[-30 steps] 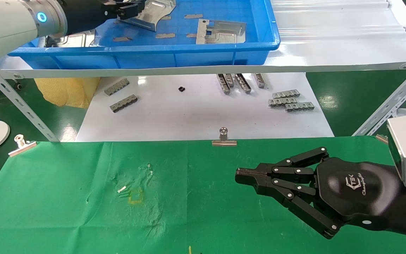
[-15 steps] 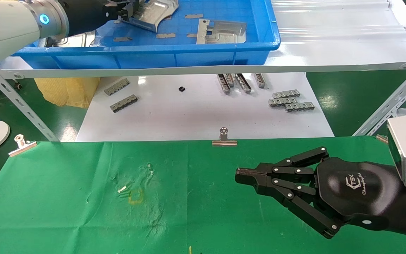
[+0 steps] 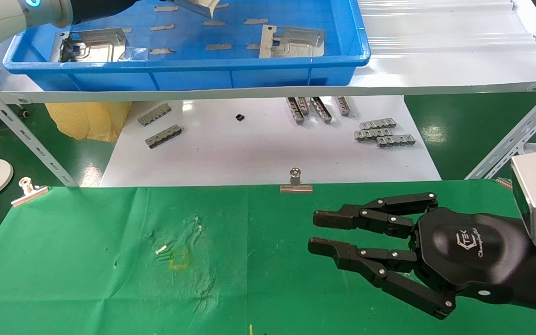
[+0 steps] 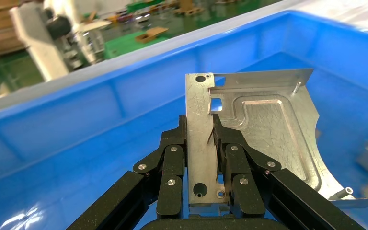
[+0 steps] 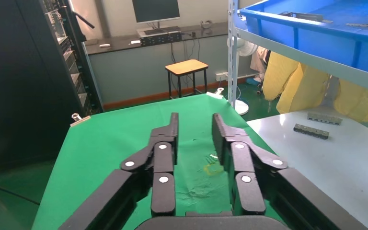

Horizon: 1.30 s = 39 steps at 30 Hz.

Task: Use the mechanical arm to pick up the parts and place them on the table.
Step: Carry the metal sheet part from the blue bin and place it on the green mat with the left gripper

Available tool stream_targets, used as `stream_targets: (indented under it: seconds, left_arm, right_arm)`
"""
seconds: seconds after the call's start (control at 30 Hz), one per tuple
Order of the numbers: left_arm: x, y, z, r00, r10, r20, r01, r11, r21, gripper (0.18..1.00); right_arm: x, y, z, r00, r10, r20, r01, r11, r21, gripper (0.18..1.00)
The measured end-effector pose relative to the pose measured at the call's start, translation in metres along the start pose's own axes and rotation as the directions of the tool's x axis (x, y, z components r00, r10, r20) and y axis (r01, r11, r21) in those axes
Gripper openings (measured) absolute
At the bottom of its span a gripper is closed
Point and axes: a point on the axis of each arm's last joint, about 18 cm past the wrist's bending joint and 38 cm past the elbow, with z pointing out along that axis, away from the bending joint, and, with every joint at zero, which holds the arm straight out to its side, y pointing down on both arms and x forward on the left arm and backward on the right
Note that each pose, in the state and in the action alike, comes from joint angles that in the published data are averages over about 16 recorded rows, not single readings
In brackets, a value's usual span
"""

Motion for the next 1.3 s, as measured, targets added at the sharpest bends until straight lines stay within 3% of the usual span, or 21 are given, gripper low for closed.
stream_targets:
  seconds: [0.27,0.57,0.9,1.1,1.3]
  left_arm:
    - [0.009,-0.001,-0.031,0.980,0.104,-0.169,-0.097,0.994,0.044,0.274]
    - [0.023,-0.003,-0.081,0.902,0.231,-0.365,-0.196,0.972,0.131,0.274]
    - [0.035,0.027,-0.120,0.767,0.388,-0.510,-0.376,0.917,0.132,0.274]
    - [0.046,0.075,-0.128,0.670,0.433,-0.603,-0.501,0.863,0.063,0.274]
    - [0.063,0.129,-0.130,0.579,0.422,-0.698,-0.585,0.811,0.005,0.274]
  right_arm:
    - [0.000,0.000,0.000,1.000,0.000,0.000,0.000,1.000,0.000,0.447]
    - [0.000,0.000,0.000,1.000,0.000,0.000,0.000,1.000,0.000,0.659]
    - [0.000,0.000,0.000,1.000,0.000,0.000,0.000,1.000,0.000,0.859]
    - [0.000,0.000,0.000,1.000,0.000,0.000,0.000,1.000,0.000,0.938]
    - [0.000,0.000,0.000,1.000,0.000,0.000,0.000,1.000,0.000,0.981]
